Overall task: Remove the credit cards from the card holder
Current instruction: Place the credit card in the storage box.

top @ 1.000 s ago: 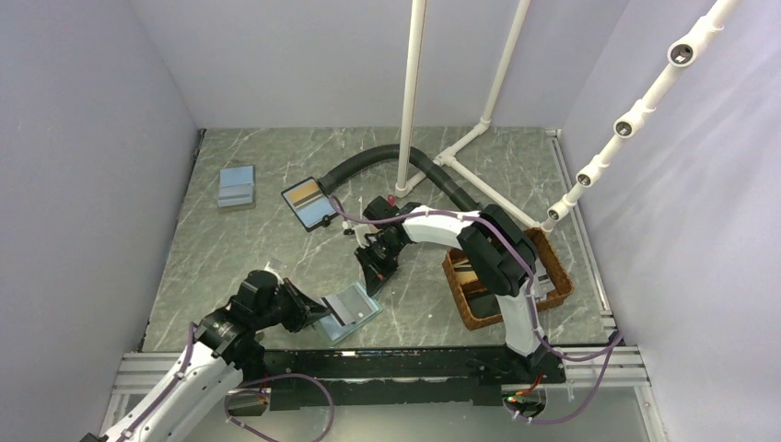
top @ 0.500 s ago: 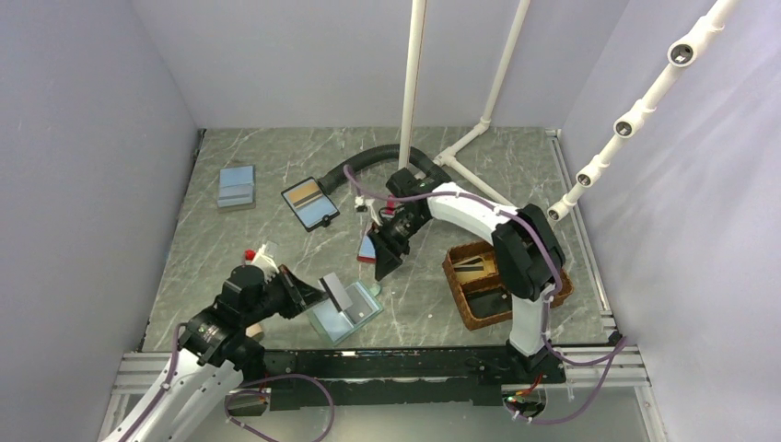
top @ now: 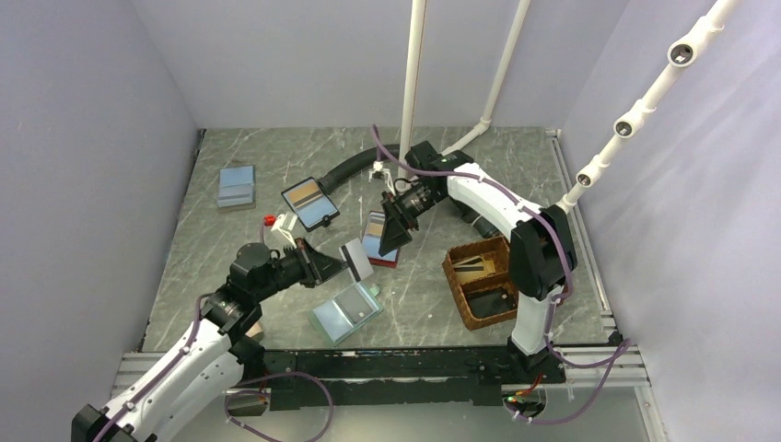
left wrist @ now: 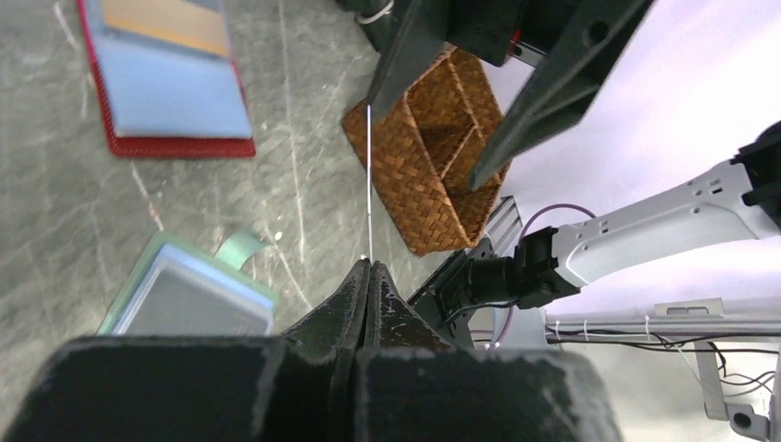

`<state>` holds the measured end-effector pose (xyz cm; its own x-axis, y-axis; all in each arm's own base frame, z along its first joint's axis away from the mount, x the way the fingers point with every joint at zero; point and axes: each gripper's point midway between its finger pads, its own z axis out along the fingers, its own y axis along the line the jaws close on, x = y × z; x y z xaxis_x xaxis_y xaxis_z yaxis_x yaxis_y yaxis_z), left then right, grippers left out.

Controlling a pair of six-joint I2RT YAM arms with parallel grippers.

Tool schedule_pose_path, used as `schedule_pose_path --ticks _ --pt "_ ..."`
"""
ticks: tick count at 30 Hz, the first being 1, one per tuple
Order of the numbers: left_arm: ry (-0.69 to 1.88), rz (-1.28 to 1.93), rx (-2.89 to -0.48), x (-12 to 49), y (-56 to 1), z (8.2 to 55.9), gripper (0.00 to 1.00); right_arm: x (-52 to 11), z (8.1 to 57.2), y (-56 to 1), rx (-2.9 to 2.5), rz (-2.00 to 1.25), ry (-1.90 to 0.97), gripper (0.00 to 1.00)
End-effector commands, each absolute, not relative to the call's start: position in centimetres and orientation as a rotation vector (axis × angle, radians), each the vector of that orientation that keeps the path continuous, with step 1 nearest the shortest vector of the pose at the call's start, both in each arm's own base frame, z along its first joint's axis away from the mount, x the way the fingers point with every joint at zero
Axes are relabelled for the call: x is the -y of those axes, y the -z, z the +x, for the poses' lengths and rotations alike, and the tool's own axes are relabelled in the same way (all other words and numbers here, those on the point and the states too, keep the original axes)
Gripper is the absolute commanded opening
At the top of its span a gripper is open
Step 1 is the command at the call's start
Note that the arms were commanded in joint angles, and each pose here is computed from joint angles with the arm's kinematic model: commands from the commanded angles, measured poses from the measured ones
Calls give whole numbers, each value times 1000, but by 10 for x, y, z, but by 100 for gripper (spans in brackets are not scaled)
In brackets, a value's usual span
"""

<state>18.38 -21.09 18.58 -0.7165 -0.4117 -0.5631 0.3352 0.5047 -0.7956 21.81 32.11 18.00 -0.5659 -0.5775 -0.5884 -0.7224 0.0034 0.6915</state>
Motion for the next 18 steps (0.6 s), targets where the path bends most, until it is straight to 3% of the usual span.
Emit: schedule_pose_path --ticks 1,11,18 --pt "1369 85 -1773 225 -244 191 0 -317 222 -216 -1989 -1388 -1616 69" --pt "1474 122 -1720 240 -256 194 0 -319 227 -229 -1956 -1388 -1610 68" --pt "1510 124 -1695 244 -260 195 0 -321 222 -242 -1904 -1385 -1674 61"
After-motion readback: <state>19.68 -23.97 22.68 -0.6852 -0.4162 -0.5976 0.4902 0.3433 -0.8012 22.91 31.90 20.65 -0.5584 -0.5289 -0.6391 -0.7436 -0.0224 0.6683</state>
